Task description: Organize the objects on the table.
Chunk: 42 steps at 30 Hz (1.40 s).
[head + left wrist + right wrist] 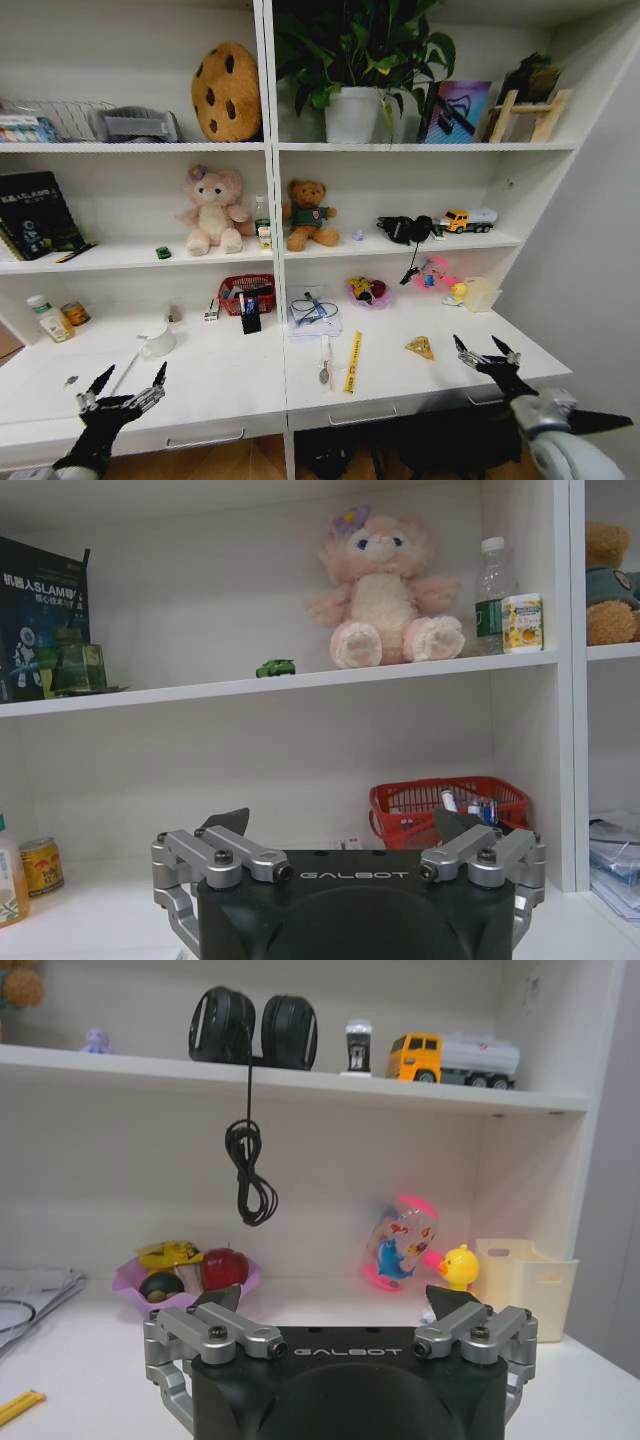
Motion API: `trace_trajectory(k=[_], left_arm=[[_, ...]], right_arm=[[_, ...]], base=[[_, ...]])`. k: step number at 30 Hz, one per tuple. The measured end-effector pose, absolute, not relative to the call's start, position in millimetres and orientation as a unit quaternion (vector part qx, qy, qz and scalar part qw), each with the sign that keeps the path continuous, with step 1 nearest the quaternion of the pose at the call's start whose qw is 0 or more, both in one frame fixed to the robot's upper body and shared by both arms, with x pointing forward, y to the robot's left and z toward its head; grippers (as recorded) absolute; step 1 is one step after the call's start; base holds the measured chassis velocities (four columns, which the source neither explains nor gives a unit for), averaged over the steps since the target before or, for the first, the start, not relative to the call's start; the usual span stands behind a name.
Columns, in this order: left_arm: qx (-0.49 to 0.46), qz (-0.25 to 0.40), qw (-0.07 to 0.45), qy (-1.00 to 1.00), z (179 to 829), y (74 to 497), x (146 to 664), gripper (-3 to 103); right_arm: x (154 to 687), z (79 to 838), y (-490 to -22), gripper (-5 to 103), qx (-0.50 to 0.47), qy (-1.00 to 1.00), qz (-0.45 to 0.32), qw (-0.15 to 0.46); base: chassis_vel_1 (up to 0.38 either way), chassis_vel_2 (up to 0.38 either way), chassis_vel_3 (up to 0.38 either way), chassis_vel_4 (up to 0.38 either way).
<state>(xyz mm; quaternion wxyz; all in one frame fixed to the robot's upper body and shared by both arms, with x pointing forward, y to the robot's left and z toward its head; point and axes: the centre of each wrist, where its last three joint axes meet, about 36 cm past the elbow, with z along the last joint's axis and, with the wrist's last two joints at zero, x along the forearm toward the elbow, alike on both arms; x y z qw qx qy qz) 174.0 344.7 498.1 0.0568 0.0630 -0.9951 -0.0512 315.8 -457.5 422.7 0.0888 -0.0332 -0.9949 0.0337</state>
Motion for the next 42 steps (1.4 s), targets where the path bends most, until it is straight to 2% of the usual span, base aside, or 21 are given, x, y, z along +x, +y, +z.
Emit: trace_trajectory(k=[7,19,21,23,25,26,28,30,31,32,34,36,37,39,40,41,42], left_arm=[[0.063,-0.051,0.057,-0.995,498.1,344.6,174.0,100],[0.063,-0.051,0.057,-0.995,498.1,344.6,174.0,100],[0.063,-0.051,0.057,-0.995,498.1,344.6,174.1,100],[0.063,-0.051,0.057,-0.995,498.1,344.7,174.0,100],[0.063,-0.051,0.057,-0.995,498.1,344.6,174.0,100],[0.063,-0.051,0.057,-0.995,498.1,344.6,174.0,100],[0.063,-0.051,0.057,-0.995,498.1,344.6,174.1,100],[0.063,-0.051,0.057,-0.995,498.1,344.7,174.0,100],[0.063,-0.051,0.057,-0.995,498.1,344.6,174.0,100],[0.063,-0.051,0.057,-0.995,498.1,344.7,174.1,100],[0.063,-0.051,0.057,-0.995,498.1,344.7,174.0,100],[0.063,-0.051,0.057,-0.995,498.1,344.6,174.0,100],[0.063,-0.051,0.057,-0.995,498.1,344.6,174.0,100],[0.063,-0.051,0.057,-0.995,498.1,344.7,174.1,100],[0.063,-0.051,0.057,-0.995,498.1,344.7,174.1,100],[0.063,-0.051,0.057,-0.995,498.1,344.6,174.1,100],[0.063,-0.051,0.057,-0.995,498.1,344.6,174.1,100]], right_arm=[[349.7,409.6,-442.2,100,-0.007,-0.989,0.03,0.147],[380.1,369.2,-440.7,101,-0.009,-0.98,0.019,0.198],[383.3,365.1,-443.1,93,-0.007,-0.979,0.018,0.203],[385.5,362.1,-444.0,91,-0.005,-0.979,0.02,0.201],[388.9,359.3,-443.3,80,-0.001,-0.98,0.021,0.199],[388.9,359.3,-443.3,80,-0.001,-0.98,0.021,0.199],[394.0,357.5,-441.1,70,0.005,-0.98,0.02,0.196],[395.3,356.8,-440.2,70,0.007,-0.98,0.02,0.197],[397.3,355.7,-438.7,64,0.01,-0.98,0.019,0.197],[398.9,354.3,-437.2,54,0.012,-0.98,0.018,0.198],[399.8,353.3,-436.2,54,0.013,-0.98,0.017,0.199],[400.2,350.8,-433.9,42,0.015,-0.979,0.015,0.202],[400.2,350.8,-433.9,42,0.015,-0.979,0.015,0.202],[399.7,348.0,-432.7,32,0.015,-0.979,0.015,0.205],[399.7,348.0,-432.7,32,0.015,-0.979,0.015,0.205],[400.0,347.6,-432.5,21,0.015,-0.979,0.015,0.205],[400.3,347.8,-432.4,15,0.015,-0.979,0.015,0.204]], base=[[0.0,0.0,0.0,0.0],[0.0,0.0,0.0,0.0],[0.0,0.0,0.0,0.0],[0.0,0.0,0.0,0.0],[0.0,0.0,0.0,0.0],[0.0,0.0,0.0,0.0],[0.0,0.0,0.0,0.0],[0.0,0.0,0.0,0.0],[0.0,0.0,0.0,0.0],[0.0,0.0,0.0,0.0],[0.0,0.0,0.0,0.0],[0.0,0.0,0.0,0.0],[0.0,0.0,0.0,0.0],[0.0,0.0,0.0,0.0],[0.0,0.0,0.0,0.0],[0.0,0.0,0.0,0.0],[0.0,0.0,0.0,0.0]])
